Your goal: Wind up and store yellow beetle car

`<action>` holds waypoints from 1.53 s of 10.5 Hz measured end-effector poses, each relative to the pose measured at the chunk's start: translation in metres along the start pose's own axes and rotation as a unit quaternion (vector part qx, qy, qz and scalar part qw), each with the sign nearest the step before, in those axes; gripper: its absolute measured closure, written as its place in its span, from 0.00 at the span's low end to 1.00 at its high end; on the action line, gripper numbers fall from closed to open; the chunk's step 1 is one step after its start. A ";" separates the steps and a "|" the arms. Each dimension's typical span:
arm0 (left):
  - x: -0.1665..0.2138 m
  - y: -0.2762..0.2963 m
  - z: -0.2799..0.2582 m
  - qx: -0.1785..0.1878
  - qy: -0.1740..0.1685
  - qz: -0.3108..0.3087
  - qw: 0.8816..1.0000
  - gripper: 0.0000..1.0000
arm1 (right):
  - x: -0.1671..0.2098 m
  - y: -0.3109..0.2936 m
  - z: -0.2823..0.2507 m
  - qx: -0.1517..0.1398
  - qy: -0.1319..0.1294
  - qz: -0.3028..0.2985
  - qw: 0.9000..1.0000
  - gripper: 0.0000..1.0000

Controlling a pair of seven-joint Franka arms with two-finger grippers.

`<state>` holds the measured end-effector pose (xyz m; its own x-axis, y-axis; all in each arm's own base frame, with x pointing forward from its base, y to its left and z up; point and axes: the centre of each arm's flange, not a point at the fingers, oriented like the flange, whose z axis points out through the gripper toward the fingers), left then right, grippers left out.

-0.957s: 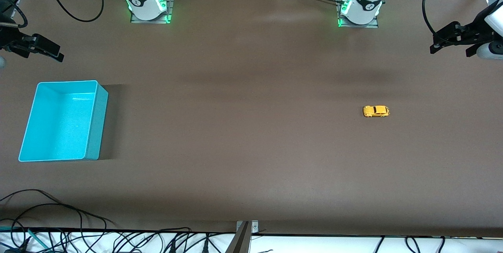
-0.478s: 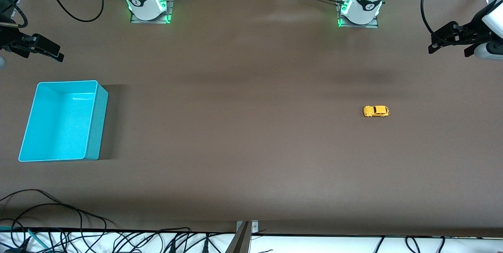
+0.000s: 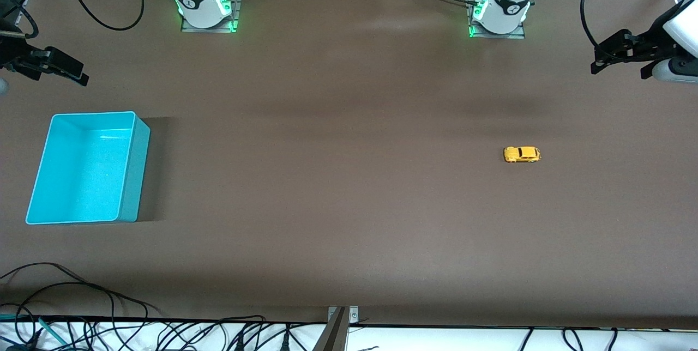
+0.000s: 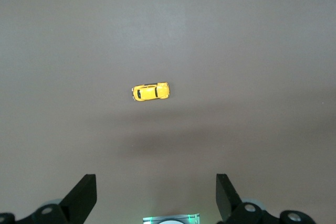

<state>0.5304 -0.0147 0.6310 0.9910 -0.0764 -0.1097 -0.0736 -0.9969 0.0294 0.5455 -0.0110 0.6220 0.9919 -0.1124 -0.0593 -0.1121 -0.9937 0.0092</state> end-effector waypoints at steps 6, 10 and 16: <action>0.003 -0.005 0.030 -0.002 -0.028 -0.004 1.000 0.00 | 0.000 0.000 0.000 0.000 0.000 0.000 1.000 0.00; 0.005 -0.005 0.028 -0.002 -0.020 -0.005 1.000 0.00 | 0.000 0.000 0.000 0.000 0.000 0.000 1.000 0.00; 0.033 -0.020 0.074 -0.001 0.017 -0.017 1.000 0.00 | 0.000 0.000 0.000 0.000 0.000 0.000 1.000 0.00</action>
<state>0.5560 0.0009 0.5529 0.9961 -0.0426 -0.0768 -0.0406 -0.9988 0.0273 0.5455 -0.0107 0.6224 0.9920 -0.1119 -0.0585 -0.1116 -0.9937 0.0091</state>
